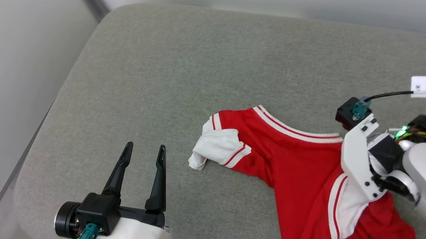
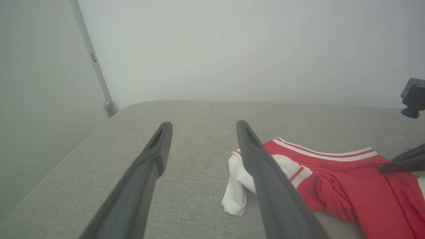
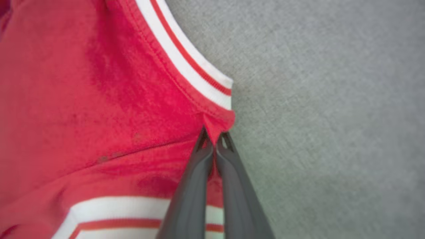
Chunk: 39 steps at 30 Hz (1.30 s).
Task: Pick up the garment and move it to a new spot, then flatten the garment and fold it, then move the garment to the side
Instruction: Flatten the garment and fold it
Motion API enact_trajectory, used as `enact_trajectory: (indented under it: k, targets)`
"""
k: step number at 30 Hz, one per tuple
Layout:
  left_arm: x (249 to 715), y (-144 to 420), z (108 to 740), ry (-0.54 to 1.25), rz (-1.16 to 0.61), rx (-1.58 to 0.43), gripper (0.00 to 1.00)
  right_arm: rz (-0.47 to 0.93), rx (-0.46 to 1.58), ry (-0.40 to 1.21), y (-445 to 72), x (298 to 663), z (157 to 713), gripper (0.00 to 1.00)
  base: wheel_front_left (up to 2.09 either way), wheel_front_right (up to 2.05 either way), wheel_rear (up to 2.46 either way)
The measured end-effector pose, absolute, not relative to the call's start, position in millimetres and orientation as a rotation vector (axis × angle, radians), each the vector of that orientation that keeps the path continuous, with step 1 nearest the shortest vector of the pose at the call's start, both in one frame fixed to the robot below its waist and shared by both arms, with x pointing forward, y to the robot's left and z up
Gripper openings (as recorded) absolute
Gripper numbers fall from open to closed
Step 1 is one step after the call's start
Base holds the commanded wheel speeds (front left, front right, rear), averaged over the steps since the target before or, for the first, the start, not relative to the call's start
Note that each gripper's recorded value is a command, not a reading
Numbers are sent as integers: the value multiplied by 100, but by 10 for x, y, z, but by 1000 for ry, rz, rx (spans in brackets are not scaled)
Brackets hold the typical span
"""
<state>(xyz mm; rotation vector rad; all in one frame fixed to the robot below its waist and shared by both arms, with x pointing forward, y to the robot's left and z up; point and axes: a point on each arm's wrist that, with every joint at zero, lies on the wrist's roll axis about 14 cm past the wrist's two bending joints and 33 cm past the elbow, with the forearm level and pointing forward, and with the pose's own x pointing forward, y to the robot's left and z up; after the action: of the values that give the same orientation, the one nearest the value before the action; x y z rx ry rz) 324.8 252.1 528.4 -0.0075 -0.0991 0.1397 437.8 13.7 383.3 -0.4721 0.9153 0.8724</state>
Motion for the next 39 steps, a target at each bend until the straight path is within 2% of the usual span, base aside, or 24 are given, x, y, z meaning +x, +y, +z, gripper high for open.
enact_trajectory:
  k: [3,9,16,22,30,36,37,38,39]
  targets:
    - [3250,2498,5291,-108,131,-12,100,845,-544,769,17,4539,4086,0,0,0,0]
    - [3262,2395,5327,-132,88,-19,100,788,-534,532,-153,4664,4762,0,0,0,0]
    - [3269,2234,5360,-154,29,-28,100,656,-599,430,-708,4554,5216,0,0,0,0]
    - [3342,2093,5401,-170,-22,-33,100,522,-650,472,-1266,4557,5372,0,0,0,0]
    - [3527,2029,5291,-135,-43,-43,100,441,-744,693,-1754,4848,4855,0,0,0,0]
    - [3564,2133,5213,-107,-8,-34,100,397,-777,770,-1882,5193,4485,0,0,0,0]
    - [3563,2151,5202,-103,-2,-34,100,407,-761,765,-1822,5237,4426,43,0,0,0]
    - [3561,2169,5186,-97,4,-32,100,425,-740,755,-1735,5269,4360,100,0,0,0]
    - [3561,2187,5175,-93,9,-32,100,448,-719,748,-1629,5284,4287,100,0,0,0]
